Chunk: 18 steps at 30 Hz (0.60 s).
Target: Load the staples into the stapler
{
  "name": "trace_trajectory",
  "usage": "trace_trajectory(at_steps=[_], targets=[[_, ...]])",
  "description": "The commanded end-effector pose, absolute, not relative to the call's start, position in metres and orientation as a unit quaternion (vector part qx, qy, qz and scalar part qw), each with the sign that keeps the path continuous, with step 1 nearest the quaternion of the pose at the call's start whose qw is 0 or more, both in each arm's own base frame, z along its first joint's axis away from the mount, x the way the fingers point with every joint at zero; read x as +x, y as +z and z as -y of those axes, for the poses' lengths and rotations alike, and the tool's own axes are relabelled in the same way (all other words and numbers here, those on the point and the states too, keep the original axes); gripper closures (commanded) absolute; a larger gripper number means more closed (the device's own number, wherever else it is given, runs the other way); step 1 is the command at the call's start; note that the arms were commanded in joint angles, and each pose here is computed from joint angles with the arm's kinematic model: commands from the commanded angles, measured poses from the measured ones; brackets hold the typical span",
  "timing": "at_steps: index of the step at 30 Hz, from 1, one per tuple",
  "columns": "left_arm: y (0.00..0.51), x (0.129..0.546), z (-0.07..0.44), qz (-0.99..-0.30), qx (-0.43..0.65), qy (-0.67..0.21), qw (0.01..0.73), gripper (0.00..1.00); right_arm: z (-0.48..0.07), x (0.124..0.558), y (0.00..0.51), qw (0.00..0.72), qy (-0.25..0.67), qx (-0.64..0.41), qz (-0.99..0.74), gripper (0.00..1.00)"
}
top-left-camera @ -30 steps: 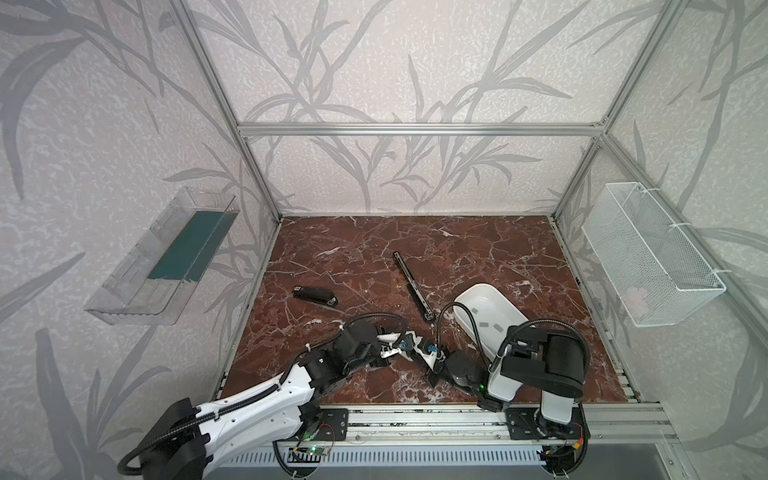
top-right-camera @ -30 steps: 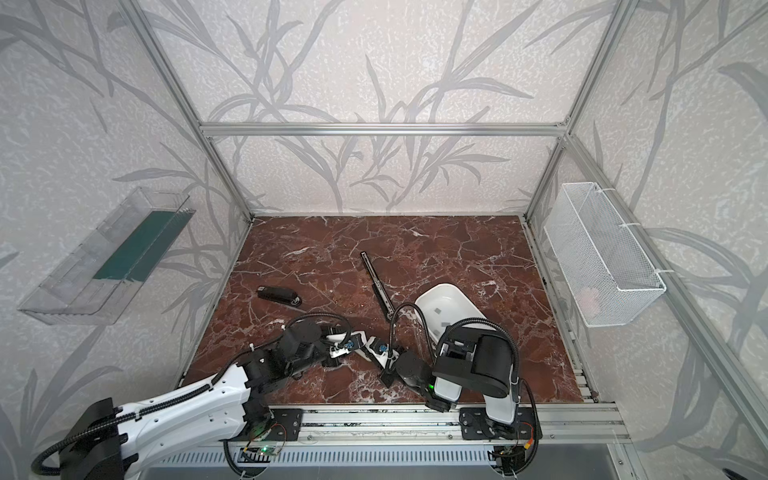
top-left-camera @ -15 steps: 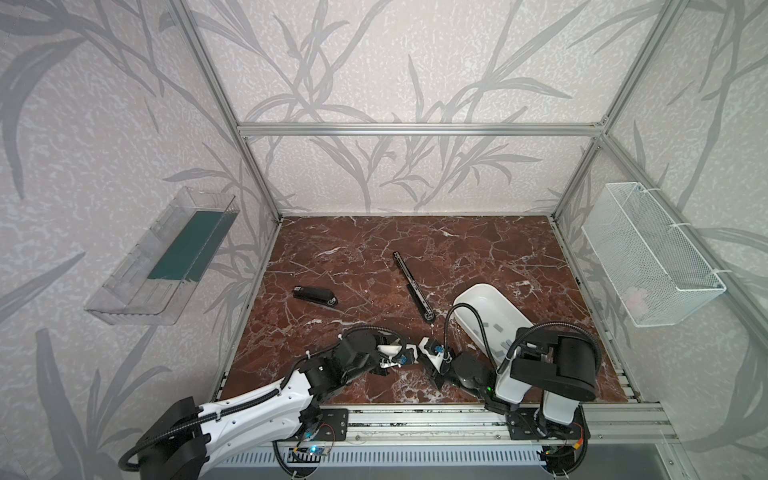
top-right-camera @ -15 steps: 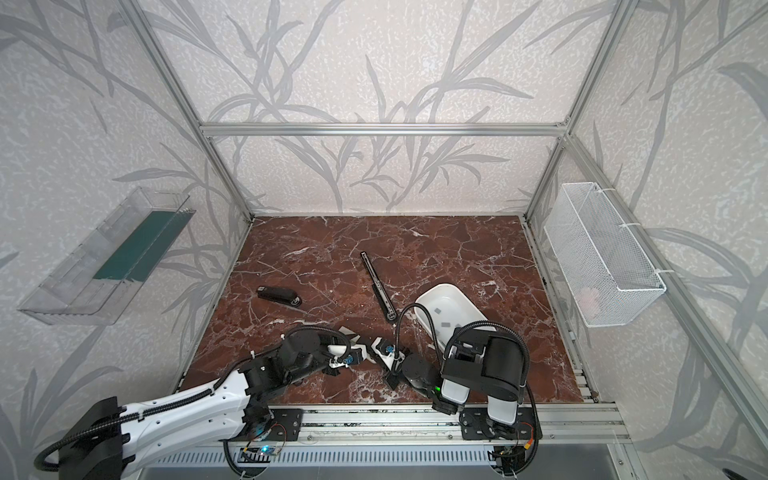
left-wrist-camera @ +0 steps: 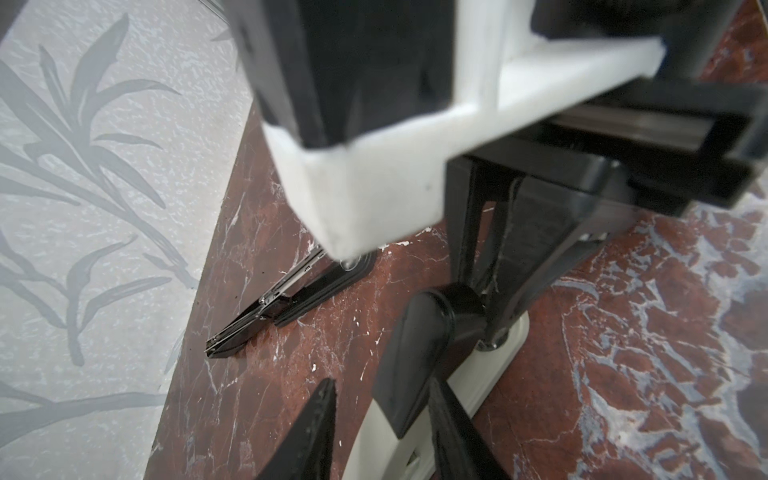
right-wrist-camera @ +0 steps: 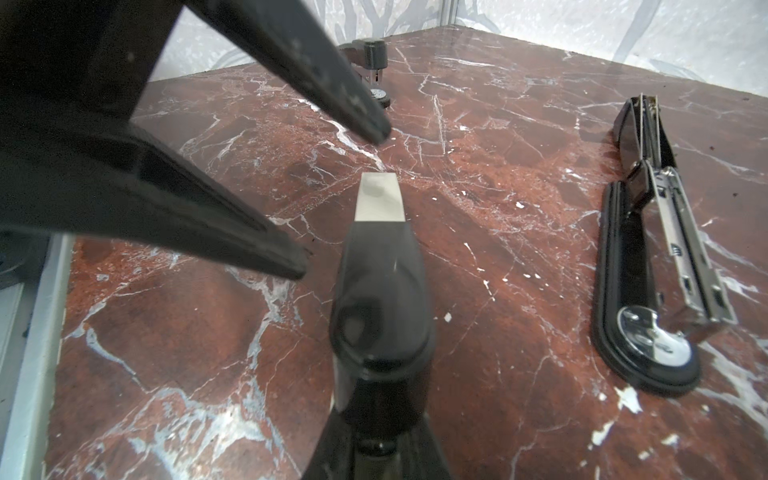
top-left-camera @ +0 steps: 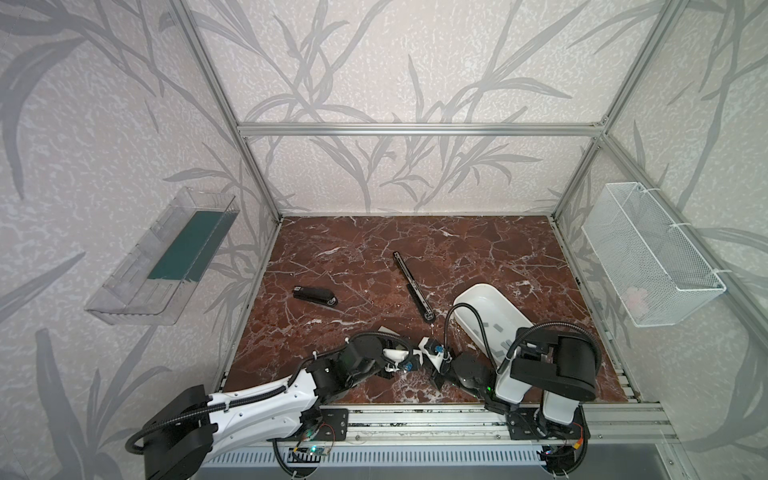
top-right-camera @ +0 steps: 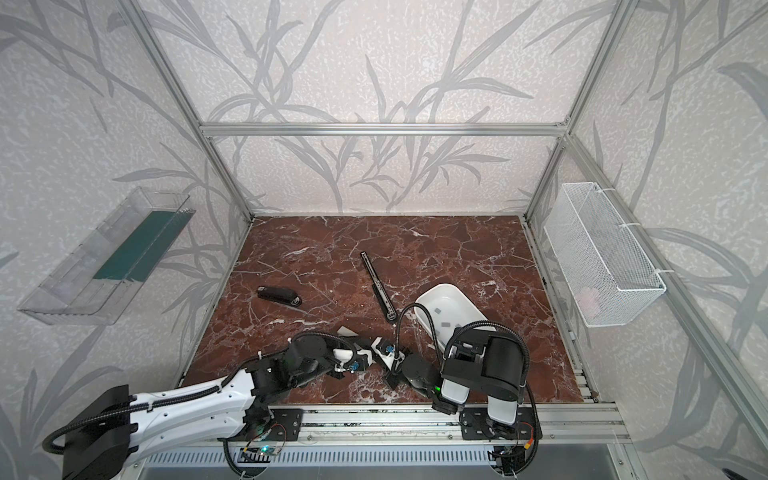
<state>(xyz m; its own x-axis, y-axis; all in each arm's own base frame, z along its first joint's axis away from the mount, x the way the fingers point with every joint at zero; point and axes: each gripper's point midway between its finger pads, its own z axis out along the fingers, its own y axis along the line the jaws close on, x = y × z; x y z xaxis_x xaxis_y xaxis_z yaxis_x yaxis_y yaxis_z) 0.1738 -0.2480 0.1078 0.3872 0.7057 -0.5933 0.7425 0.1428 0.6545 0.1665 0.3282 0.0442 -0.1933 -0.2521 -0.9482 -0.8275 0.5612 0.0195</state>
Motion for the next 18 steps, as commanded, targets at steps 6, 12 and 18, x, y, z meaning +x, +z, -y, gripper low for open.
trace_trajectory(at_steps=[6, 12, 18], targets=[[0.103, 0.17, 0.25, -0.554, 0.64, -0.026, 0.533, 0.53, -0.34, 0.17, 0.069, 0.533, 0.315, -0.35, -0.703, 0.93], [0.094, 0.172, 0.256, -0.556, 0.649, -0.012, 0.518, 0.5, -0.342, 0.169, 0.071, 0.532, 0.322, -0.35, -0.701, 0.93], [0.095, 0.173, 0.26, -0.557, 0.642, -0.018, 0.526, 0.51, -0.344, 0.168, 0.07, 0.529, 0.325, -0.351, -0.701, 0.93]])
